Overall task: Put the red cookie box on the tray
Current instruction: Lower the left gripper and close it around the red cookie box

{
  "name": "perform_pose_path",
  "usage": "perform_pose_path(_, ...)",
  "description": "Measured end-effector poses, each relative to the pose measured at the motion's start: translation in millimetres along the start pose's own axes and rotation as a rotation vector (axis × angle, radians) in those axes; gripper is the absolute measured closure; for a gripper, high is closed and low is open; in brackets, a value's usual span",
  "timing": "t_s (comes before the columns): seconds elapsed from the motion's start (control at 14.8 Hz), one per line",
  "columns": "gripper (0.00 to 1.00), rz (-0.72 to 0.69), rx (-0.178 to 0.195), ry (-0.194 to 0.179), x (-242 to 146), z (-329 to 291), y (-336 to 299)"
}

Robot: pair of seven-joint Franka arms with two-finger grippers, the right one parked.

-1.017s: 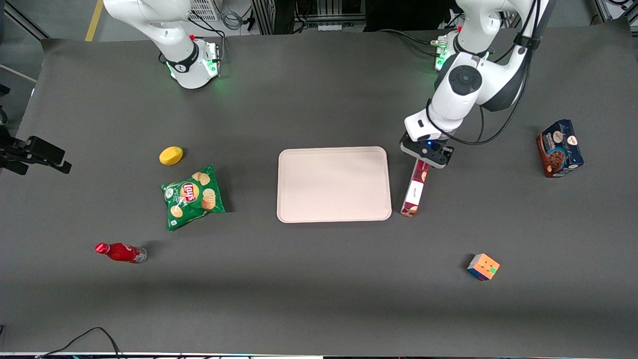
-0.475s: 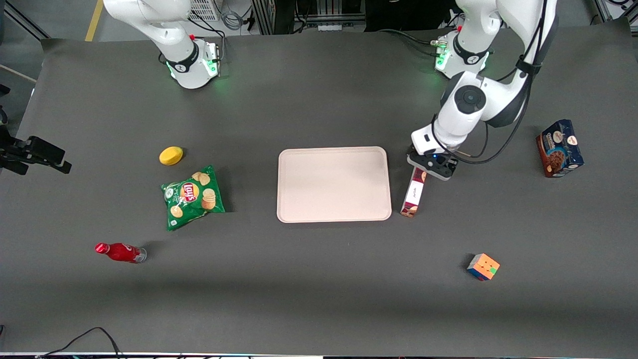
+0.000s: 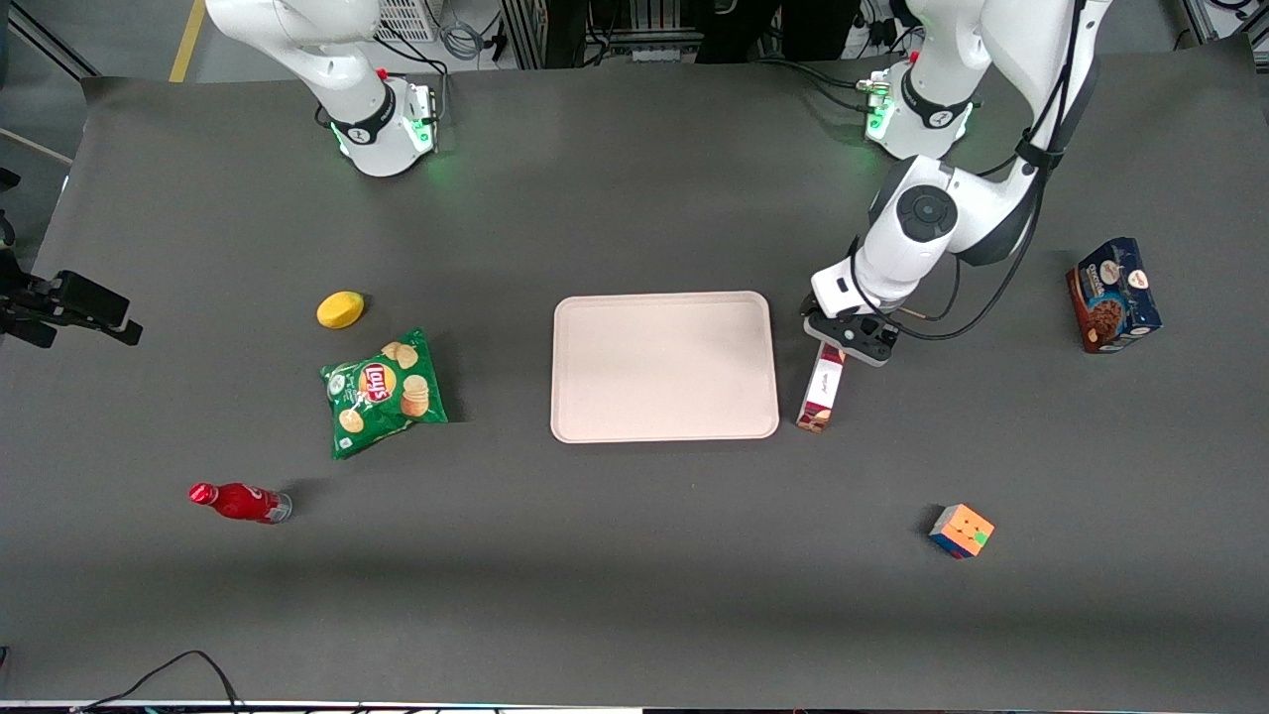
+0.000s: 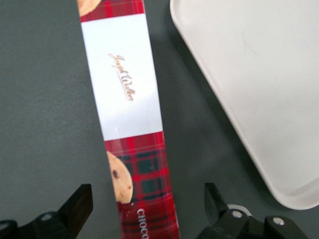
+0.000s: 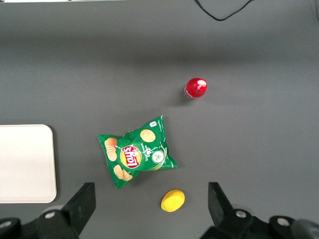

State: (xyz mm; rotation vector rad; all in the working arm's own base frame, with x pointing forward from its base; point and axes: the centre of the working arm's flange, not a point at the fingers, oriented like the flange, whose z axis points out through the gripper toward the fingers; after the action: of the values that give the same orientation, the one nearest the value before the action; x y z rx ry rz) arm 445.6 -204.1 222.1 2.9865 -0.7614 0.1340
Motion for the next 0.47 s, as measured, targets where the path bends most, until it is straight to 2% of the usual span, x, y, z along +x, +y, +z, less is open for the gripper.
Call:
perform_pose_path(0.2,0.02,-0.003,-0.007,0.007,2.3,4.1,0.8)
perform_pose_path(0.27,0.07,-0.004,-0.009,0.008,3.6,5.0,0.7)
perform_pose_path(0.47,0.4,-0.005,-0.012,0.011,7.3,6.0,0.5)
